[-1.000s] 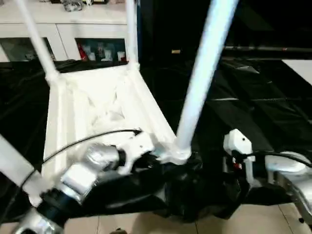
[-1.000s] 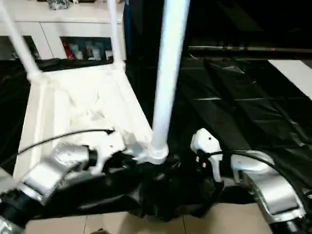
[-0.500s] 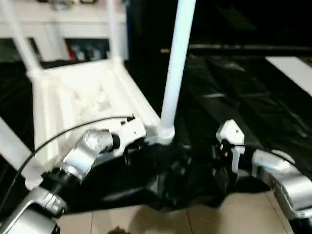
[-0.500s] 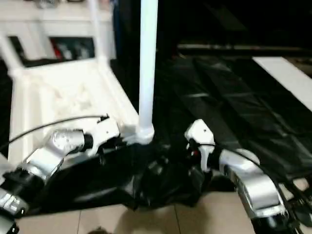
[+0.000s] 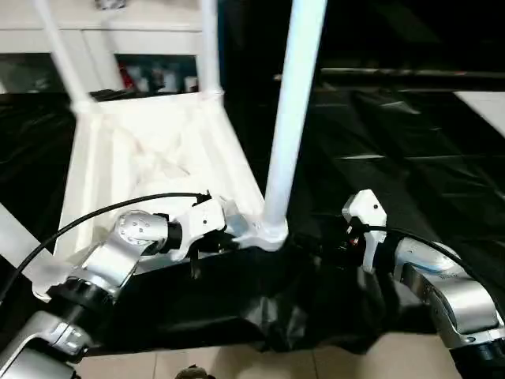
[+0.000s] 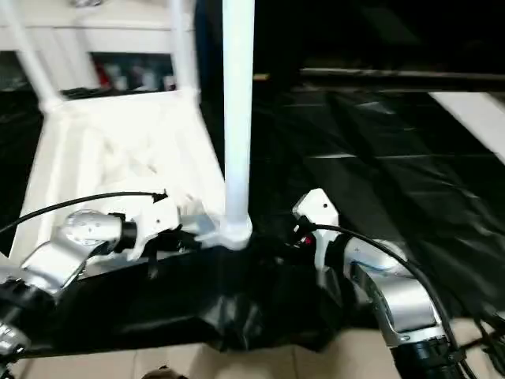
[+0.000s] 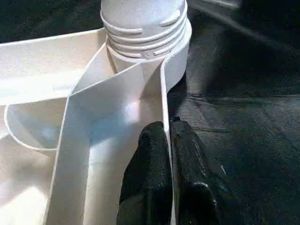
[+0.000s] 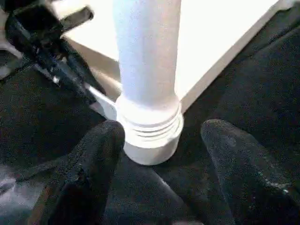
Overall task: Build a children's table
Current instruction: Rotate leg to tighten
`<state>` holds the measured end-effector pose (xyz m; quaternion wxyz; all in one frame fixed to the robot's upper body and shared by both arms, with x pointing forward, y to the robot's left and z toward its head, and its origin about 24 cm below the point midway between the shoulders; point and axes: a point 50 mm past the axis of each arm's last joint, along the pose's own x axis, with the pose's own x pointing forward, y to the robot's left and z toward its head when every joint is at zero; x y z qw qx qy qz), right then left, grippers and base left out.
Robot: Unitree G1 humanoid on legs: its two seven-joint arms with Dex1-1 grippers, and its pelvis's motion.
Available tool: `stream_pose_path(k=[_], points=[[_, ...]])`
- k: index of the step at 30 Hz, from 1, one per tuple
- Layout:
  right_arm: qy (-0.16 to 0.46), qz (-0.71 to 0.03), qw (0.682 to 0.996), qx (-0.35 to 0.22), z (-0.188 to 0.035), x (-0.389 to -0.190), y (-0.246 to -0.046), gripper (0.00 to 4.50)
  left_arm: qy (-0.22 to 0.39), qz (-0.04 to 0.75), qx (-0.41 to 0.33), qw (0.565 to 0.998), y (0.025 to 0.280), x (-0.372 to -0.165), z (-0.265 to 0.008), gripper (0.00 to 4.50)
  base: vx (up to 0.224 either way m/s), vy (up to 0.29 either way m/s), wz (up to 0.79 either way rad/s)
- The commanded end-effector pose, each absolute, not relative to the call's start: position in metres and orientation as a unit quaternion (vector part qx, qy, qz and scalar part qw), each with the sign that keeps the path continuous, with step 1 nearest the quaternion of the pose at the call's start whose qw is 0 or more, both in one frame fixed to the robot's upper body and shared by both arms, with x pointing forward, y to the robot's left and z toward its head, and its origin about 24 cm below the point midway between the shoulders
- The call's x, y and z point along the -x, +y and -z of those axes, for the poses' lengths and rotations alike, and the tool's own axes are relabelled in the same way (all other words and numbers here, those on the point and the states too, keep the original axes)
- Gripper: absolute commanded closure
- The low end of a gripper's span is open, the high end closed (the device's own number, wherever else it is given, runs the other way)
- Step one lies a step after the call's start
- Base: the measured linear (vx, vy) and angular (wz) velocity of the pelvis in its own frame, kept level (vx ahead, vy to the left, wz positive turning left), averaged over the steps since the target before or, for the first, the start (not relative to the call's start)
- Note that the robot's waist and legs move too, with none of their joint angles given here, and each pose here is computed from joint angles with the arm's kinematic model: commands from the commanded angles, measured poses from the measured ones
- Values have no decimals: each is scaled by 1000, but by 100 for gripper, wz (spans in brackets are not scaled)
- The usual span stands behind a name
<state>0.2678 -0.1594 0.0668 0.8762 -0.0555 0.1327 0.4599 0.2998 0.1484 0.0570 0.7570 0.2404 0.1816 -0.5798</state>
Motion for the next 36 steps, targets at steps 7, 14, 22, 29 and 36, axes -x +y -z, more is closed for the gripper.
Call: stream_pose_path(k=[7, 14, 22, 29, 36], points=[[141, -519, 835, 113, -58, -270, -155, 57, 140, 629, -223, 731, 129, -296, -68, 450, 8, 2, 0], [104, -516, 839, 138, -61, -285, -144, 42, 144, 654, -205, 714, 123, -289, -70, 450, 0, 0, 0], [97, -542, 822, 144, -58, -285, -140, 42, 148, 656, -203, 712, 124, -288, -70, 450, 0, 0, 0], [83, -557, 817, 126, -59, -290, -136, 79, 153, 653, -203, 714, 126, -288, -69, 450, 0, 0, 0], [79, -569, 810, 118, -58, -292, -132, 127, 156, 651, -206, 714, 126, -288, -68, 450, 0, 0, 0]])
